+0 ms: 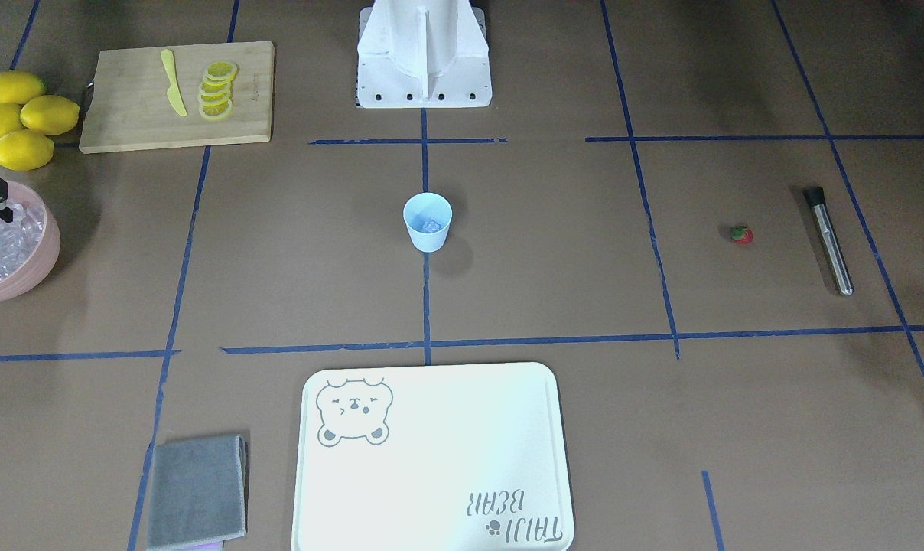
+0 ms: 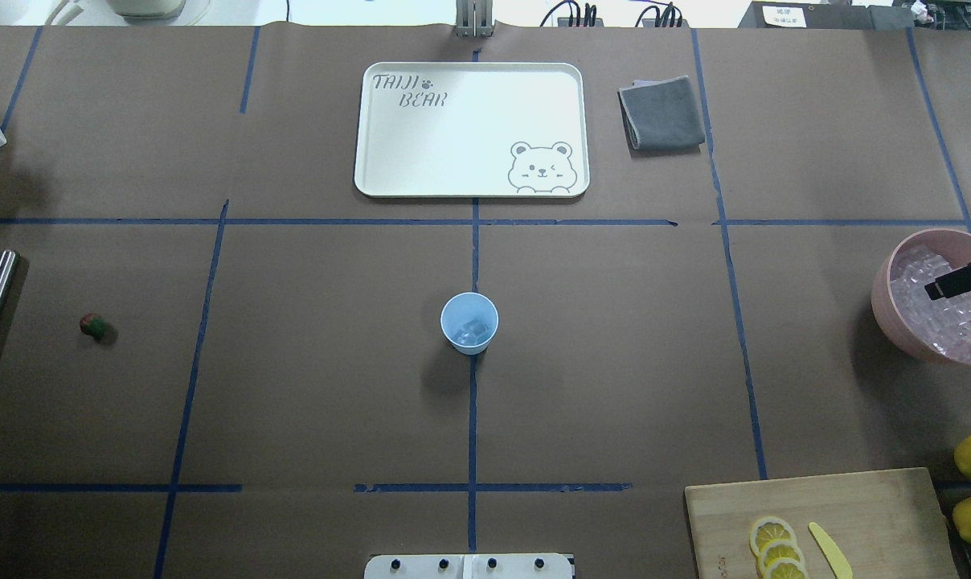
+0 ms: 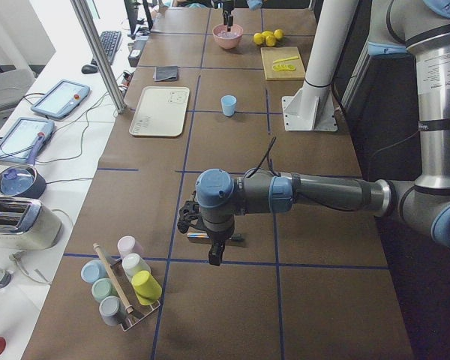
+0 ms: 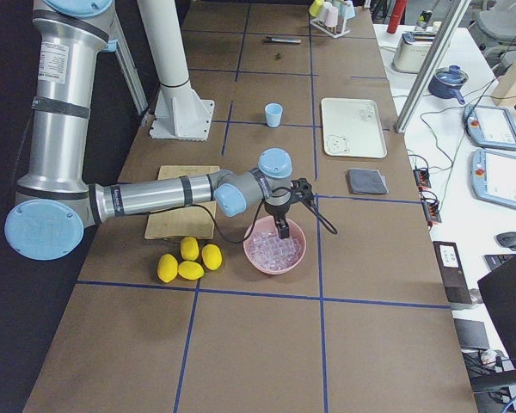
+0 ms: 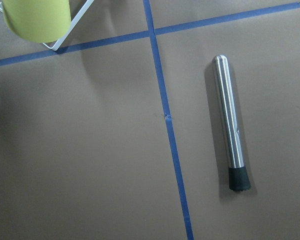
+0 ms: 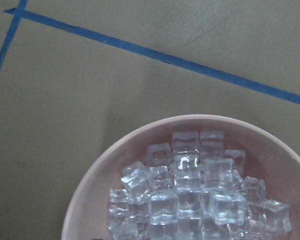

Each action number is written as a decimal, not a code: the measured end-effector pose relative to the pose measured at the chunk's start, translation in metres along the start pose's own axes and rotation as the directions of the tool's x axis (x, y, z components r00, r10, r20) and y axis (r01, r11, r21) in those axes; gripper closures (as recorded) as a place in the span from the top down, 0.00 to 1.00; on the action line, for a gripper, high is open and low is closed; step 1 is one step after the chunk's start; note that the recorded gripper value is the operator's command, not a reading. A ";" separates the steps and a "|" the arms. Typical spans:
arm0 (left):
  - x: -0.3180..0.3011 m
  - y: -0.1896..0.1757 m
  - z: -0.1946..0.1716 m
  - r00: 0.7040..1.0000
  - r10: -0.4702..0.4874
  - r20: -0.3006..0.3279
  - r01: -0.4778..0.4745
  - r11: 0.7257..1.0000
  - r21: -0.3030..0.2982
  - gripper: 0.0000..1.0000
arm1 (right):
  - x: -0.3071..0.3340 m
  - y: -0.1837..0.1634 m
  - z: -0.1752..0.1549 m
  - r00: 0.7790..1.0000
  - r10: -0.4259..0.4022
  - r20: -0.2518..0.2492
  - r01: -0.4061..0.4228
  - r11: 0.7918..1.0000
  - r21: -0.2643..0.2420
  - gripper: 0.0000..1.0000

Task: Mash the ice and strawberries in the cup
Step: 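Grasp a third ice cube from the bowl with the right gripper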

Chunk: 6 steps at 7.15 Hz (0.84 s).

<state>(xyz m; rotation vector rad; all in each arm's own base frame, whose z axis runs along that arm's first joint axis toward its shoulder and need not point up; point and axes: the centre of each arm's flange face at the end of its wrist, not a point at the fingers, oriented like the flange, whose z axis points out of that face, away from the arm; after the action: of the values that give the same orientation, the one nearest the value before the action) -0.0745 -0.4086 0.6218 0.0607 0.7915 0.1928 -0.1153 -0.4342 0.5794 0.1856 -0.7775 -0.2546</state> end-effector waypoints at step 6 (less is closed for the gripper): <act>0.004 -0.001 -0.004 1.000 0.008 0.001 -0.008 1.000 0.008 1.00 | 0.029 -0.011 0.032 0.997 -0.032 -0.072 0.030 0.999 -0.029 0.75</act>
<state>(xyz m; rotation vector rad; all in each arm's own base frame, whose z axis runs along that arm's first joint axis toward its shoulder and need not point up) -0.0744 -0.4090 0.6163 0.0710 0.7908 0.1971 -0.1205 -0.4560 0.6184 0.1797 -0.6995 -0.2864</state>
